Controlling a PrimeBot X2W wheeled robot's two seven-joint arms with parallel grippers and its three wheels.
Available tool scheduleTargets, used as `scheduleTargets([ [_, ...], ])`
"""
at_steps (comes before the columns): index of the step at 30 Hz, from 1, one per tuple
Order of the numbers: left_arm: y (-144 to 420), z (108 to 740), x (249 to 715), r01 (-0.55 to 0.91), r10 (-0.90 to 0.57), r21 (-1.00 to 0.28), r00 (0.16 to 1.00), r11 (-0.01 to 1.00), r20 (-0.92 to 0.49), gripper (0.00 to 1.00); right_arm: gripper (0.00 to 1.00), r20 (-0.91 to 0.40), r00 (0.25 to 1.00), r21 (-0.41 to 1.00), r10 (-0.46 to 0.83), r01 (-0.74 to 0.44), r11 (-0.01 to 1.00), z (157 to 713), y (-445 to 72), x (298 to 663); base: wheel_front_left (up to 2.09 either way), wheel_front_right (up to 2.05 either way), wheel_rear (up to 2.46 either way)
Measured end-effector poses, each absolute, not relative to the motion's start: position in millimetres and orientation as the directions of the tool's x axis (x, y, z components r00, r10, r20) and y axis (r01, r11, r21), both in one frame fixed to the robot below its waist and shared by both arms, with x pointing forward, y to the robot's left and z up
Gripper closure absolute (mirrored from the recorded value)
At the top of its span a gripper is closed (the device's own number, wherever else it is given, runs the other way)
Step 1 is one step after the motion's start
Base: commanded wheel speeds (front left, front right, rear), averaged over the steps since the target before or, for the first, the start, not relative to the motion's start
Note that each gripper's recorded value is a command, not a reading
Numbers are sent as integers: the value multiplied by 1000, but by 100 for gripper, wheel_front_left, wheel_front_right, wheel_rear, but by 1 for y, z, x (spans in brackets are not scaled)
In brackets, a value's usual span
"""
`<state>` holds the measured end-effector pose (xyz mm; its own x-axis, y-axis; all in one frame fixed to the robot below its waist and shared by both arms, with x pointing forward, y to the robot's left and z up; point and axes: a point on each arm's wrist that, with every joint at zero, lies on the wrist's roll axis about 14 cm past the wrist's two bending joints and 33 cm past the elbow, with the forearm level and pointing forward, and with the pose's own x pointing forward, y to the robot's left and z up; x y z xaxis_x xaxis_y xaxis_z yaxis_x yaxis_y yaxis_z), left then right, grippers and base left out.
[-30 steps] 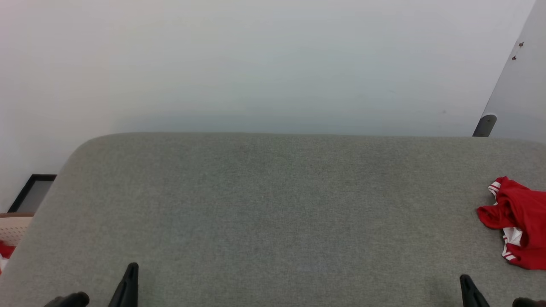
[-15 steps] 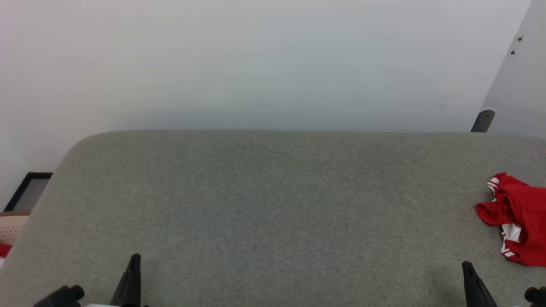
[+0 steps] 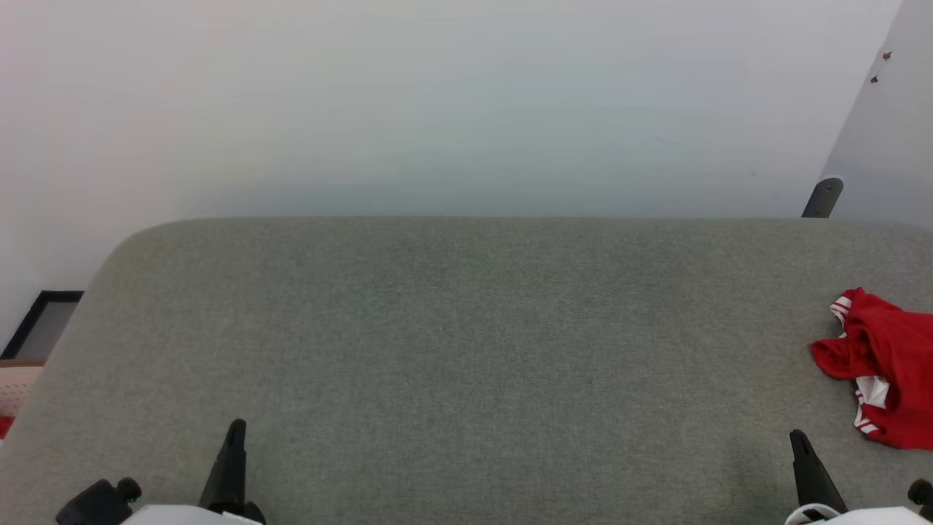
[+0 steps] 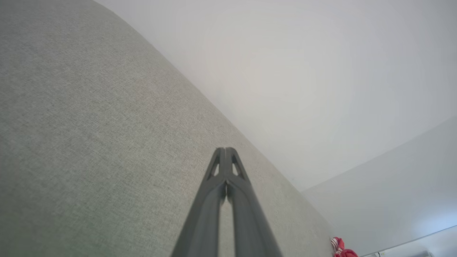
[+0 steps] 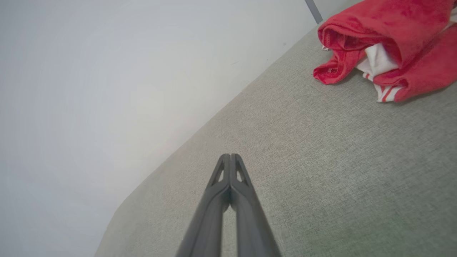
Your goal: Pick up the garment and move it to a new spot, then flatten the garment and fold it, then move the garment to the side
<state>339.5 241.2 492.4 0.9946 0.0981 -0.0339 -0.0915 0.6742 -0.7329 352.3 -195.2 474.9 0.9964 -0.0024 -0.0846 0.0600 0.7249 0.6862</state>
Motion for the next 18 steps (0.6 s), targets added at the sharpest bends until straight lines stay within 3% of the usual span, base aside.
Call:
scheduleTargets([
  [18, 232, 496, 353, -75, 84, -858, 996, 509, -38, 100, 100, -76, 997, 834, -11, 69, 548, 483, -197, 363, 0, 0, 0],
])
